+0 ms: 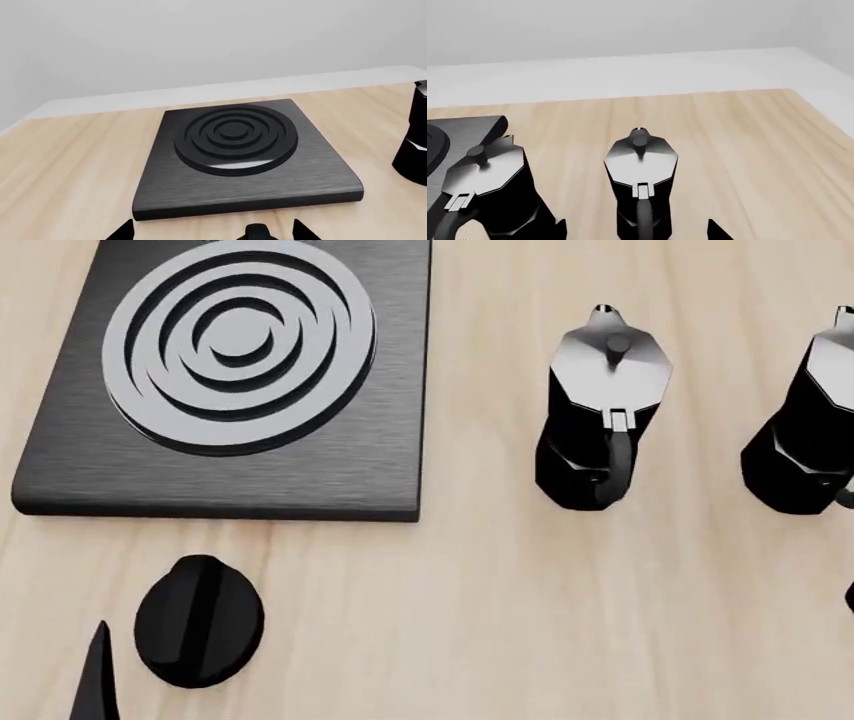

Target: Put the right moka pot on the stove.

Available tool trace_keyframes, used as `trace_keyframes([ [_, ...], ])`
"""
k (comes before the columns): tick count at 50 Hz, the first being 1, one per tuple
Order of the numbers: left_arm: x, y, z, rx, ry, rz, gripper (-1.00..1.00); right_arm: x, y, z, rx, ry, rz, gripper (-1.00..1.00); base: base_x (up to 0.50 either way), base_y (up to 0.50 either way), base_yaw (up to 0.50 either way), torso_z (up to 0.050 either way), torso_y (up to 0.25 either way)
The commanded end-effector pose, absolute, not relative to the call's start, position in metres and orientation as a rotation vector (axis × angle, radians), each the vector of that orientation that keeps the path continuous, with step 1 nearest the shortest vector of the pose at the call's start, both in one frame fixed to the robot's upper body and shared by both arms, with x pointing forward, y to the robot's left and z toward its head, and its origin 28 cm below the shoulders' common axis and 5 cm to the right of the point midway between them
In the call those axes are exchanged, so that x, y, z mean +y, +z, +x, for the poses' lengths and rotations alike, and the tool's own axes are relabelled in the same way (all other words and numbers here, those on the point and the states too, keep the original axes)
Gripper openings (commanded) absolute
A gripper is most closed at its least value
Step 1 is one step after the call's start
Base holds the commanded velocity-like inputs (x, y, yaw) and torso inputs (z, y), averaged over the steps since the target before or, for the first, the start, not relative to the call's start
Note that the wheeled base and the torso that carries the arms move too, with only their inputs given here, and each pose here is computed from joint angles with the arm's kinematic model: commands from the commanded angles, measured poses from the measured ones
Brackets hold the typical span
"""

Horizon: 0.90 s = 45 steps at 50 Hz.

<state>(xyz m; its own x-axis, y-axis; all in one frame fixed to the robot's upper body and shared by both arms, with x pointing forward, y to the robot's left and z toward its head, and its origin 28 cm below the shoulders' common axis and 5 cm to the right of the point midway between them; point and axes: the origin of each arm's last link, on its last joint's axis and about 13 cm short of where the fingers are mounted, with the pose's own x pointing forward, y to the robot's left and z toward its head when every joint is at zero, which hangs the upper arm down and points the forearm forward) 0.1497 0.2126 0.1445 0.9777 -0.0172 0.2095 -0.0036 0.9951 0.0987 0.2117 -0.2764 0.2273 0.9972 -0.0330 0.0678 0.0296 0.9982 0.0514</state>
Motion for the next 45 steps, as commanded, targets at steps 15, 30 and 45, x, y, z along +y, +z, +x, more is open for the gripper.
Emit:
trace_keyframes([
  [15,0.213,0.144,0.15,-0.209,-0.001,0.093,1.0,-0.286,0.215,0.243,-0.008,-0.015,0.056,1.0,0.0,0.0,0.0,0.0,0.0],
  [30,0.213,0.144,0.151,-0.206,-0.007,0.091,1.0,-0.291,0.204,0.25,0.026,-0.027,0.072,1.0,0.0,0.0,0.0,0.0,0.0],
  [45,0.213,0.144,0.152,-0.205,-0.004,0.089,1.0,-0.283,0.199,0.254,0.061,0.002,0.047,1.0,0.0,0.0,0.0,0.0,0.0],
])
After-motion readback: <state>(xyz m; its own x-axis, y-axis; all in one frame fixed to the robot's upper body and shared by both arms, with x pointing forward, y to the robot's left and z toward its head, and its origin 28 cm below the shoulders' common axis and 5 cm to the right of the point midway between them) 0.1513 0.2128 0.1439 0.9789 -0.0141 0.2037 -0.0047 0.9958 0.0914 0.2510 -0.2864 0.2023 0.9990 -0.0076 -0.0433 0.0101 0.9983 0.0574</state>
